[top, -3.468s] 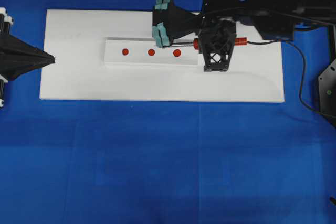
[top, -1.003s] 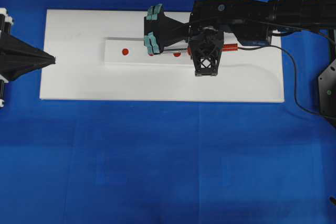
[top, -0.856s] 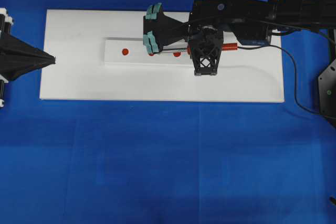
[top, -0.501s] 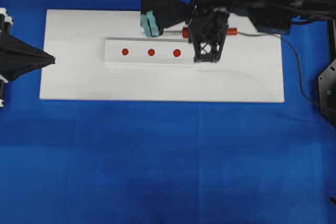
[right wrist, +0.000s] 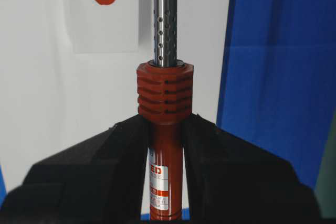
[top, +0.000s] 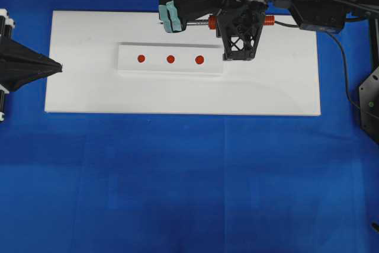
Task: Touch the tip of the soldering iron to the mark.
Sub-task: 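Raise the iron tip off the strip with the right gripper, then lower the iron tip with the right gripper onto the right red dot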
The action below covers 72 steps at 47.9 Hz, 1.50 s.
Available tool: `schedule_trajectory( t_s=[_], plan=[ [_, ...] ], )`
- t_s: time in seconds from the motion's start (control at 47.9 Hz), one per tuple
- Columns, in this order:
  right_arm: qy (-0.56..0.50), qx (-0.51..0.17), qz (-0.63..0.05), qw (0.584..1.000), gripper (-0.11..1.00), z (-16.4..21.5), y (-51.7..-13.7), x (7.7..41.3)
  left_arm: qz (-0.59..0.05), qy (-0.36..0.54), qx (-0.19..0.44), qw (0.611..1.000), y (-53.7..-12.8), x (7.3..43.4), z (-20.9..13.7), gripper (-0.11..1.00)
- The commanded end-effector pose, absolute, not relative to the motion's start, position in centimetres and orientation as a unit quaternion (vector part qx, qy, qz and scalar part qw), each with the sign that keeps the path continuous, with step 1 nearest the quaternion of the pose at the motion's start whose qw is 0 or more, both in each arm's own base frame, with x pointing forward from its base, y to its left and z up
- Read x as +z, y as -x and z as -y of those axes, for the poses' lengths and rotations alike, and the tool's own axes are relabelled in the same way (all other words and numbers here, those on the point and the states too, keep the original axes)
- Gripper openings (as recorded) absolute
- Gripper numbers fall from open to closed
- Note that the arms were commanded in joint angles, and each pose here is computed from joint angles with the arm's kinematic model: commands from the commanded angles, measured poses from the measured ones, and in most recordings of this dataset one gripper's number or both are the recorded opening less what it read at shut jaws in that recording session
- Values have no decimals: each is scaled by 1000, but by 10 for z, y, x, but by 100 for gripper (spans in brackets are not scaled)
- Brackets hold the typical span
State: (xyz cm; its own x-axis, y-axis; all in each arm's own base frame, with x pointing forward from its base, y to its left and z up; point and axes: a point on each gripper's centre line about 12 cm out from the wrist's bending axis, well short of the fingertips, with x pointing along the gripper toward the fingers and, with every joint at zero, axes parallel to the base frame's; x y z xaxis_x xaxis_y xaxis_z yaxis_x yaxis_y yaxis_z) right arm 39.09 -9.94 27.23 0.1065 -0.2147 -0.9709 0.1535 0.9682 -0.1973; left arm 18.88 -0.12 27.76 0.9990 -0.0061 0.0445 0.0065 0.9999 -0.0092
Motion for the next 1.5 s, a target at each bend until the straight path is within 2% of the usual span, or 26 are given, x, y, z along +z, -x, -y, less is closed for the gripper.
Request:
schedule_trajectory(
  t_s=[0.0, 0.585, 0.94, 1.483],
  plan=[
    [25, -128, -639, 758, 6, 98, -386, 289, 29, 3, -4, 1000, -190, 282, 2, 0],
    [-5, -130, -654, 746, 6, 83, -323, 274, 29, 3, -4, 1000, -190, 282, 2, 0],
    [-4, -128, -654, 745, 6, 82, -325, 268, 30, 4, -4, 1000, -190, 282, 2, 0],
    [-14, -108, -704, 702, 6, 83, -341, 197, 26, 3, -4, 1000, -190, 281, 2, 0]
  ],
)
